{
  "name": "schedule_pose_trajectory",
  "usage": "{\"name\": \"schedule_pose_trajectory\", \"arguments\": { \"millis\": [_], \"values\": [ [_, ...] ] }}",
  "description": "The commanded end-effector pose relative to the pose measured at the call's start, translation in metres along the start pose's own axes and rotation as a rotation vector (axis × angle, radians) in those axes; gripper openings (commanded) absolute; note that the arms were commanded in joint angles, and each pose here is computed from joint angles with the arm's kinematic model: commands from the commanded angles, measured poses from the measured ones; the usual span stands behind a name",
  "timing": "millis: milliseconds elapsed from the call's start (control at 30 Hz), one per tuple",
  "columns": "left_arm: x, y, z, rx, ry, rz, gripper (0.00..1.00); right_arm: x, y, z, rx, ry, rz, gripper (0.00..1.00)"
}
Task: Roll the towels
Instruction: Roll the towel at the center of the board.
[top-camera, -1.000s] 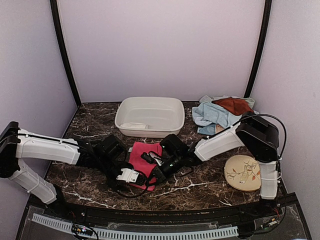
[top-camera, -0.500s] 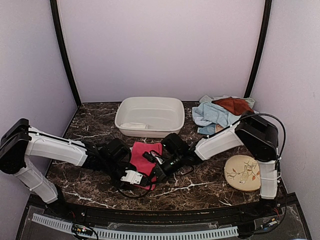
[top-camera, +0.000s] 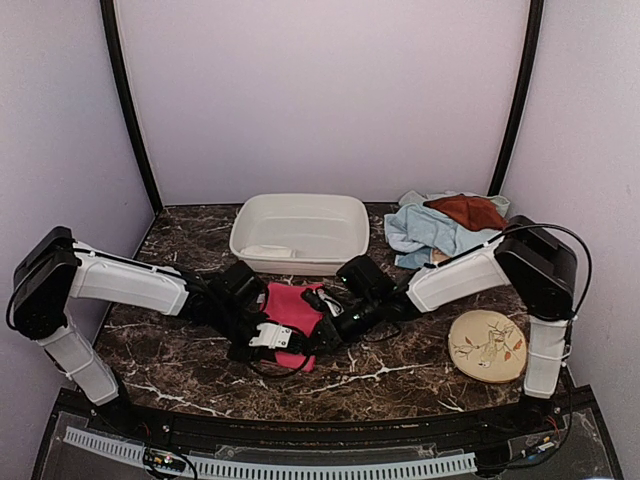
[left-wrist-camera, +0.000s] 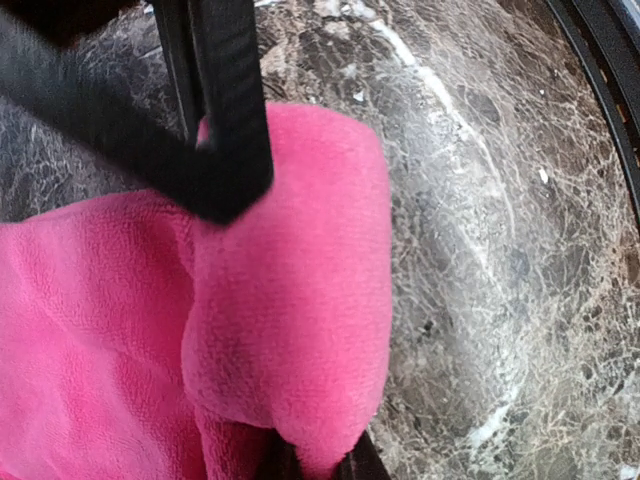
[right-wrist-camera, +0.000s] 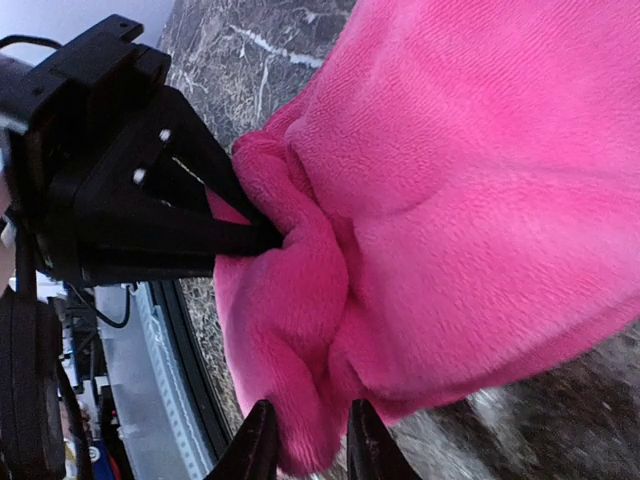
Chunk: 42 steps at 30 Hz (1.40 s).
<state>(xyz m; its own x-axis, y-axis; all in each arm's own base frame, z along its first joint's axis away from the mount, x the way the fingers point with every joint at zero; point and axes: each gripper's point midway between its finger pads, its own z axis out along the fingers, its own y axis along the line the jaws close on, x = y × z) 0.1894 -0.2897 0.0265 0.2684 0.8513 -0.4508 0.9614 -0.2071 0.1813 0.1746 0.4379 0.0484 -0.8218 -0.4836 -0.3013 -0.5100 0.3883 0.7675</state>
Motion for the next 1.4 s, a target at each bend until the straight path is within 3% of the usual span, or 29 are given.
{"name": "schedule_pose_trajectory", "arguments": {
  "millis": [0,67,100,133,167,267,300,333,367,433,533,667,933,1167,1367],
  "values": [
    [0.018,-0.034,-0.010,0.260,0.049,-0.204,0.00,-0.012,-0.026,-0.039,0.249,-0.114,-0.099,0.32],
    [0.009,-0.032,-0.019,0.314,0.018,-0.251,0.00,-0.018,-0.033,-0.059,0.355,-0.182,-0.148,0.45],
    [0.006,-0.034,-0.021,0.336,0.012,-0.268,0.00,-0.023,-0.036,-0.071,0.418,-0.229,-0.174,0.64],
    [0.004,-0.036,-0.023,0.357,0.007,-0.281,0.00,-0.028,-0.038,-0.085,0.484,-0.281,-0.199,0.94],
    [0.002,-0.039,-0.024,0.387,0.000,-0.296,0.00,-0.038,-0.030,-0.106,0.541,-0.371,-0.241,0.99],
    [0.002,-0.046,-0.026,0.452,0.004,-0.338,0.00,-0.059,-0.003,-0.169,0.638,-0.668,-0.293,1.00],
    [0.003,-0.047,-0.026,0.463,0.007,-0.351,0.00,-0.062,-0.002,-0.195,0.677,-0.790,-0.259,1.00],
    [0.004,-0.049,-0.025,0.476,0.009,-0.360,0.00,-0.060,-0.014,-0.226,0.753,-0.922,-0.124,1.00],
    [0.006,-0.051,-0.024,0.484,0.013,-0.367,0.00,-0.054,-0.022,-0.240,0.767,-0.970,-0.053,1.00],
    [0.009,-0.055,-0.022,0.504,0.027,-0.382,0.00,-0.052,-0.004,-0.244,0.674,-0.996,-0.182,1.00],
    [0.010,-0.055,-0.021,0.533,0.020,-0.425,0.00,-0.036,0.028,-0.223,0.604,-0.941,-0.468,0.98],
    [0.010,-0.049,-0.018,0.570,0.008,-0.493,0.00,0.000,0.064,-0.162,0.626,-0.736,-0.871,0.79],
    [0.021,-0.046,-0.010,0.657,0.020,-0.619,0.00,0.045,0.108,-0.035,0.703,-0.330,-1.463,0.75],
    [0.029,-0.044,-0.004,0.681,0.047,-0.647,0.00,0.035,0.094,0.022,0.771,-0.212,-1.697,0.70],
    [0.028,-0.040,-0.004,0.680,0.047,-0.640,0.00,0.017,0.064,0.042,0.828,-0.143,-1.721,0.61]
  ]
}}
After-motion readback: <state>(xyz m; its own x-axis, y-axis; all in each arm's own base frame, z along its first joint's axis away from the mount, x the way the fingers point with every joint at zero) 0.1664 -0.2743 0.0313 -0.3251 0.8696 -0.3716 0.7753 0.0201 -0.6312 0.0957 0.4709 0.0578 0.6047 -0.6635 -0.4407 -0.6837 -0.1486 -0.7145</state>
